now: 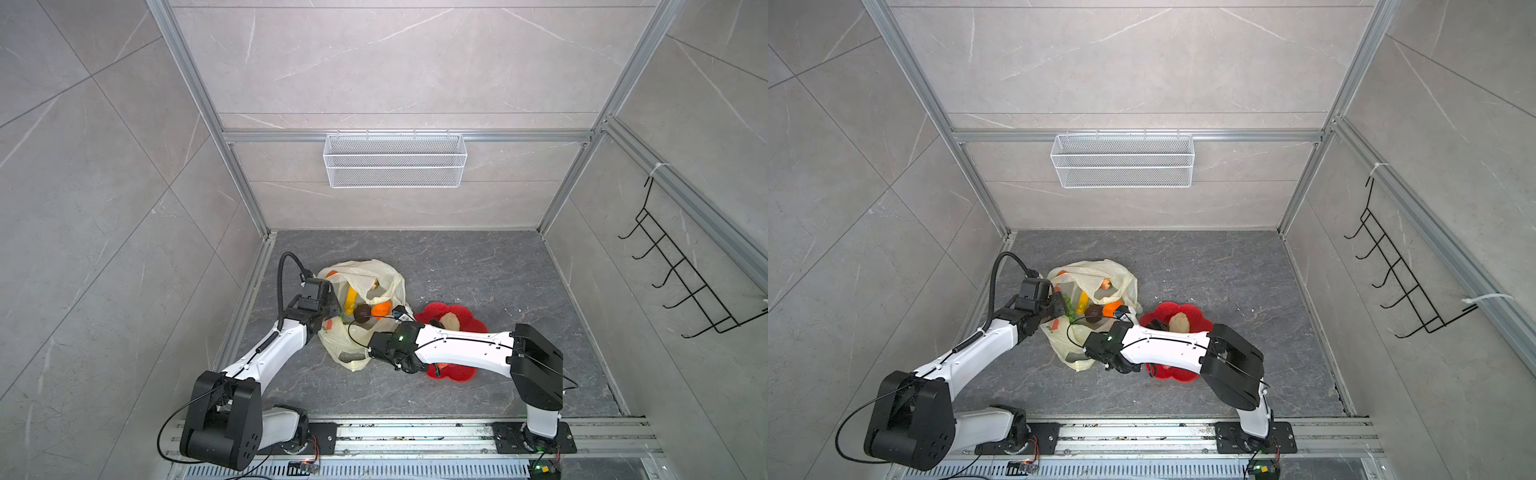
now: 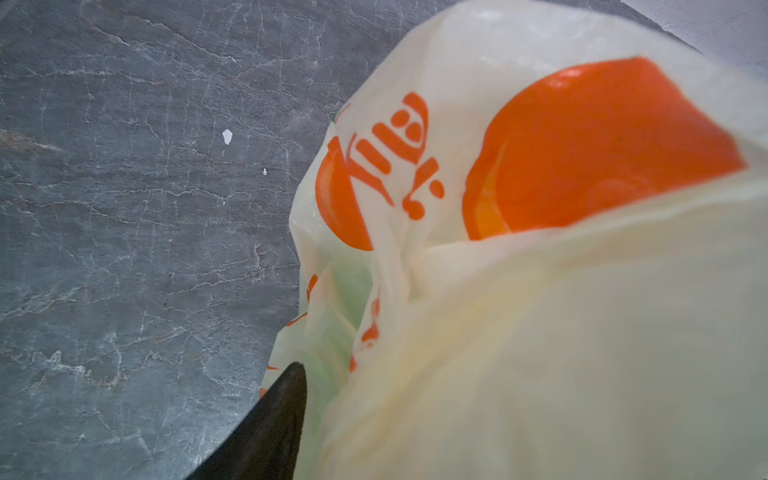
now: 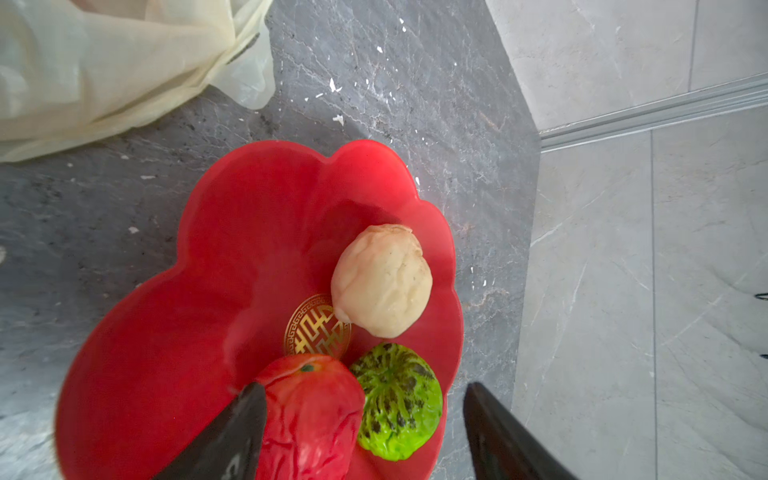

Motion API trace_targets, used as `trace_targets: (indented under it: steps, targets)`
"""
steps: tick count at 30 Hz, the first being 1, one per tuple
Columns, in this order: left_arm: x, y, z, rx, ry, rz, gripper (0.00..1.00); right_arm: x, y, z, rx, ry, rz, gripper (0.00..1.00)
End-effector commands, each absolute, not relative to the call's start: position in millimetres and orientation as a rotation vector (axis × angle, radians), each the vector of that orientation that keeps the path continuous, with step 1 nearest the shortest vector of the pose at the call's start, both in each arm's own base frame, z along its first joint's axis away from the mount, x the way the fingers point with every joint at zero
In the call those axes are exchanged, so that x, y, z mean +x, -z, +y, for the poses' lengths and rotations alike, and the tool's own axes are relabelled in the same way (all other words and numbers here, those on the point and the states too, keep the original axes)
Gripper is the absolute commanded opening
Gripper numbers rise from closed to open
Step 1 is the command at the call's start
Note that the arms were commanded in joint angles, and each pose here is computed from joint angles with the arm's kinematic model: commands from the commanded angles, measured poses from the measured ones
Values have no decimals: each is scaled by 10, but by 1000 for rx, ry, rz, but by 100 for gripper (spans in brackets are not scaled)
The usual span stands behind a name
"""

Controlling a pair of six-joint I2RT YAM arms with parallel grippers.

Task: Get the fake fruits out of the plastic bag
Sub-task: 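Open the right gripper and lift it off the plate, then reach the right gripper into the bag and grasp the orange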

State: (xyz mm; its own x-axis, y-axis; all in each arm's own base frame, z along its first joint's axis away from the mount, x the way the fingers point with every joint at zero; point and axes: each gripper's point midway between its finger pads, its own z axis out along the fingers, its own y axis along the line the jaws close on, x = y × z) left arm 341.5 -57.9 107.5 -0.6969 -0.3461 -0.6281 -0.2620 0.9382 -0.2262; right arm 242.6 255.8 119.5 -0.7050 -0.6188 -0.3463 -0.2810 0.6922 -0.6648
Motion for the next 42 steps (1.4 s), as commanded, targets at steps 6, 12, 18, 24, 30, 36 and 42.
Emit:
trace_targets:
  steps: [6, 12, 18, 24, 30, 36, 42]
  targets:
    - [3456, -1137, -629, -387, 166, 2382, 59, 2535, -1546, 3100, -625, 412, 2377, 76]
    - [3458, -1138, -666, -378, 189, 2384, 59, 2778, -1500, 3615, -505, 140, 2475, 74]
    - [3460, -1149, -698, -372, 208, 2384, 59, 3089, -1260, 3897, -281, -55, 2606, 74]
    - [3453, -1153, -695, -374, 210, 2379, 59, 3347, -1107, 3970, -110, -120, 2636, 73]
    - [3458, -1138, -710, -377, 221, 2384, 60, 3489, -831, 4096, -34, -220, 2716, 73]
    - [3457, -1129, -711, -377, 221, 2385, 60, 3661, -679, 4010, 53, -161, 2735, 72]
    - [3464, -1126, -720, -376, 225, 2387, 60, 3745, -588, 4002, 60, -85, 2745, 72]
